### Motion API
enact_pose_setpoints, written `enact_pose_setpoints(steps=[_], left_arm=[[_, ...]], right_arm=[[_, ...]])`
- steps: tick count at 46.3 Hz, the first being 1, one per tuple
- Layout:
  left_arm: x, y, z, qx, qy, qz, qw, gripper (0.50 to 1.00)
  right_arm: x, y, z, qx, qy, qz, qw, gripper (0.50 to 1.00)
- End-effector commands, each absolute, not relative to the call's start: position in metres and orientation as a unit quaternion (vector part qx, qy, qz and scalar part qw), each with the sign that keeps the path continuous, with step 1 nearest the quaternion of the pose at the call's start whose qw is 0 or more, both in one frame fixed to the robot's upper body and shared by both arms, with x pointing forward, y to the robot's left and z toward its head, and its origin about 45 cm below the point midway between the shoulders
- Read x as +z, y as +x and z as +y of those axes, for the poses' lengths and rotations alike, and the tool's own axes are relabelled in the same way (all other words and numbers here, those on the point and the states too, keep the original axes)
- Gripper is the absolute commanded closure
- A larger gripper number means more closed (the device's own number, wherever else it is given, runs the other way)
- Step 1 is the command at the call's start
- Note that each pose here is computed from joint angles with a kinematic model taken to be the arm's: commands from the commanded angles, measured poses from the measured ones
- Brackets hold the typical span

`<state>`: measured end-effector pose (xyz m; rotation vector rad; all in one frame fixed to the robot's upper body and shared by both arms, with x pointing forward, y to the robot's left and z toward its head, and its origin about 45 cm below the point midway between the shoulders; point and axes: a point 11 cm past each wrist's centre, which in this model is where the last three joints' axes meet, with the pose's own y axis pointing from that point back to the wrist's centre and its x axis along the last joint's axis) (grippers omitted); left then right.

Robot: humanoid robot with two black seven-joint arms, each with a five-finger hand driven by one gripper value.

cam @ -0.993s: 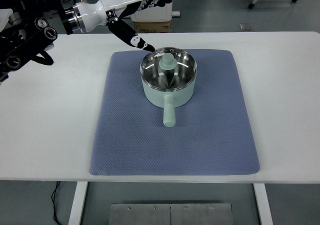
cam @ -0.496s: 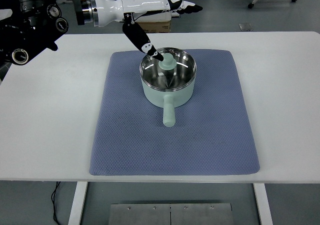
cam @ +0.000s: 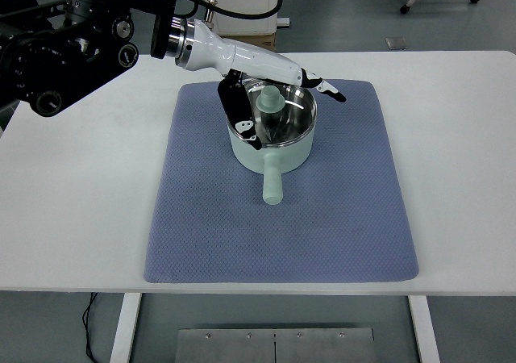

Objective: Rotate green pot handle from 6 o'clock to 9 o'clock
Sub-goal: 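Lower the left hand down onto the pot rim and handle, then push the pot with the left hand, turning its handle toward the left arm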

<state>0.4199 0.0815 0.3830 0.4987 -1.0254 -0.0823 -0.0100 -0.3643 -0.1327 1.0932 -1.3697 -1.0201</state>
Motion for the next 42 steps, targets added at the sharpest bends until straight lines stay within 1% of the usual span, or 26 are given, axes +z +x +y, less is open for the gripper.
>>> enact_pose_setpoints(steps=[1,11,18,25,42], left_arm=[[0.381,0.416,0.075,-0.049,0.232,-0.488,0.840,0.500],[0.374,0.397,0.053,-0.085,0.215,-0.491,0.840,0.500],[0.358,0.386,0.046,-0.125,0.236,-0.504,0.822,0.500],[0.350,0.381,0.040,-0.144,0.245,-0.515,0.808,0.500],[0.320,0.377,0.043,-0.181,0.282,-0.521,0.785,0.500]], right_arm=[[-0.133,-0.010,-0.364,-0.427,0.458,-0.573,0.529,0.500],[-0.133,-0.010,-0.364,-0.427,0.458,-0.573,0.529,0.500],[-0.133,-0.010,-0.364,-0.427,0.458,-0.573,0.529,0.500],[-0.133,-0.010,-0.364,-0.427,0.458,-0.573,0.529,0.500],[-0.133,-0.010,-0.364,-0.427,0.458,-0.573,0.529,0.500]])
